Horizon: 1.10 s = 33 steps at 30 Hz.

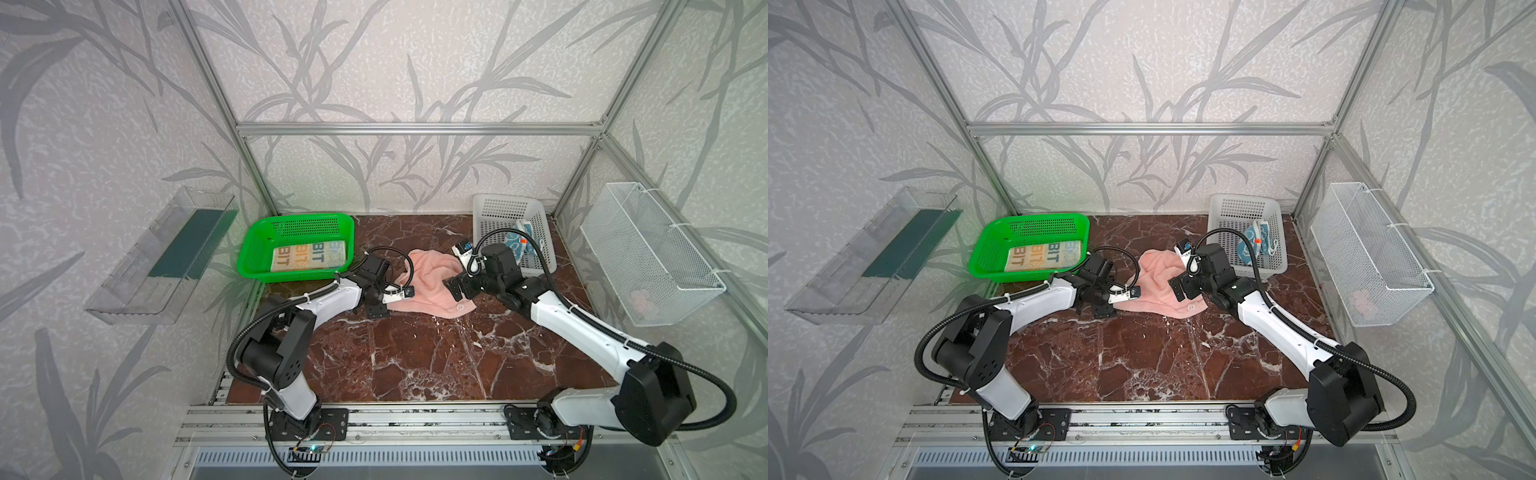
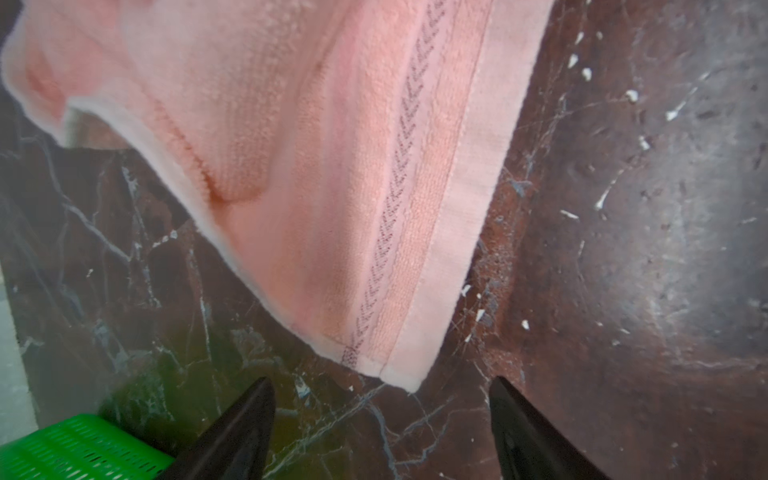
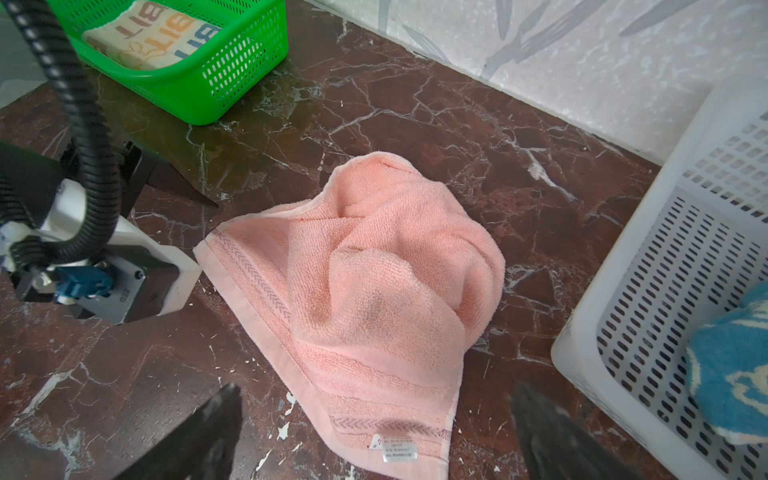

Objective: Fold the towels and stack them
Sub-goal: 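Grasp the pink towel's edge with the left gripper while the right regrasps its corner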

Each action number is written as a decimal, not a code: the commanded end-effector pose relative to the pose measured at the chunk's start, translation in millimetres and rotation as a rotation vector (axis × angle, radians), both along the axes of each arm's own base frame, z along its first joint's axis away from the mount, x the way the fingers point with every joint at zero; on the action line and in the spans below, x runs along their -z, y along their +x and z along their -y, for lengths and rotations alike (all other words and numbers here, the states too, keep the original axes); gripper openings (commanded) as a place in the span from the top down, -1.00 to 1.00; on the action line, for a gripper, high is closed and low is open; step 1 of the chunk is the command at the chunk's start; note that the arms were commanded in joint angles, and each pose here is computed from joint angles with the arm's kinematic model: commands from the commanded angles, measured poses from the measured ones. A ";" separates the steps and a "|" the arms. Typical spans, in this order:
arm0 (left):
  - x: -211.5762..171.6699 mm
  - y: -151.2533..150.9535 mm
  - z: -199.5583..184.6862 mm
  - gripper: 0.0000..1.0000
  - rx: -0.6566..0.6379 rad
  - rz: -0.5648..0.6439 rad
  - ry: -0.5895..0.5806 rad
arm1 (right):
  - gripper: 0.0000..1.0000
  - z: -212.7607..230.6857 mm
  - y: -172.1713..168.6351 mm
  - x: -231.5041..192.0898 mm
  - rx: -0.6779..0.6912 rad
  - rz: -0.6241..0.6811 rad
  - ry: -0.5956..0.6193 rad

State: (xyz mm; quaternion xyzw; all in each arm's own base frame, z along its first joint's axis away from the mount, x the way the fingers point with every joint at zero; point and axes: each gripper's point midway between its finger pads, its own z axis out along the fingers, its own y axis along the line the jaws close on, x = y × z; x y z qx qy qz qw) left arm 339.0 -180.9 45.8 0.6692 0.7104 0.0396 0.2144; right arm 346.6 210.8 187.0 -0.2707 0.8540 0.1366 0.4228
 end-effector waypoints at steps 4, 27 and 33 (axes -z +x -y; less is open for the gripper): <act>3.3 -1.7 4.7 -0.50 0.059 -0.061 0.015 | -1.00 0.6 5.1 -13.1 0.010 0.052 0.021; 32.3 4.7 -2.9 0.30 0.031 -0.131 0.103 | -1.00 1.2 7.7 1.6 0.022 0.020 0.002; 36.9 -0.8 -4.1 0.63 0.020 -0.191 0.118 | -1.00 4.3 5.8 -2.5 0.025 0.040 0.000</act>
